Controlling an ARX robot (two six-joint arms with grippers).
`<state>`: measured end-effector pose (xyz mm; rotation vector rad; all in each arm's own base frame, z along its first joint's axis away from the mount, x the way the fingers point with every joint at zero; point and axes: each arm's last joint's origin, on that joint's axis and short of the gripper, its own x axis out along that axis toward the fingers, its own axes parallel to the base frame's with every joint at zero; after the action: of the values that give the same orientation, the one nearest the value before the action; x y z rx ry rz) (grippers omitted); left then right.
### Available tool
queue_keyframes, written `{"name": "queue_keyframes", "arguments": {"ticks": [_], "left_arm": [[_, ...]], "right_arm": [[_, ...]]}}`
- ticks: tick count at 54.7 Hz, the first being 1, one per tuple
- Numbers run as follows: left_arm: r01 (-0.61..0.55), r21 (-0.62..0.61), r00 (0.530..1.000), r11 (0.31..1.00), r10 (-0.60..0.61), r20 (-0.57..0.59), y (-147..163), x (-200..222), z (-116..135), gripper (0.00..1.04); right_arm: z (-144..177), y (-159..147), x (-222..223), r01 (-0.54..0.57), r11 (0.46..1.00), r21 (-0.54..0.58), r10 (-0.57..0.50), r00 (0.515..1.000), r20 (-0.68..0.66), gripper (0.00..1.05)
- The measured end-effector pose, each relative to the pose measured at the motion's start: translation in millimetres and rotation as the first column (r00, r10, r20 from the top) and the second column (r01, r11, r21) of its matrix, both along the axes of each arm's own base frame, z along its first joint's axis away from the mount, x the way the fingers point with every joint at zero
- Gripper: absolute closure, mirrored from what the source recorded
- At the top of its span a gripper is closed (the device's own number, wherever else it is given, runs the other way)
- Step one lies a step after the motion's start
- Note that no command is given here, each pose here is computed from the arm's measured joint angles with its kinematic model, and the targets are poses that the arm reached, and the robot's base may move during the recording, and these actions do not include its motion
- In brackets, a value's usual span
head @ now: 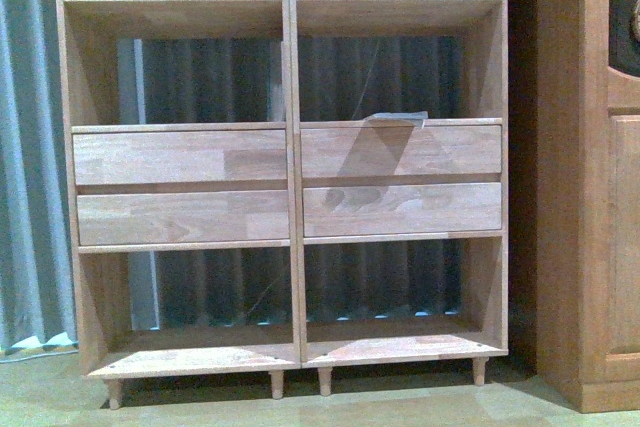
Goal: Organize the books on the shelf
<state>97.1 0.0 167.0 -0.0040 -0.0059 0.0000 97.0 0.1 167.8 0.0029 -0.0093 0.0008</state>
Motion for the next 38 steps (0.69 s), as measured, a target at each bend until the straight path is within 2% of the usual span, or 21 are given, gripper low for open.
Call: {"name": "queue_keyframes", "arguments": {"ticks": [38], "left_arm": [[0.0, 0.0, 1.0, 1.0, 0.0, 0.0, 0.0, 0.0, 0.0, 0.07]], "right_arm": [[0.0, 0.0, 0.0, 0.0, 1.0, 0.0, 0.0, 1.0, 0.0, 0.07]]}}
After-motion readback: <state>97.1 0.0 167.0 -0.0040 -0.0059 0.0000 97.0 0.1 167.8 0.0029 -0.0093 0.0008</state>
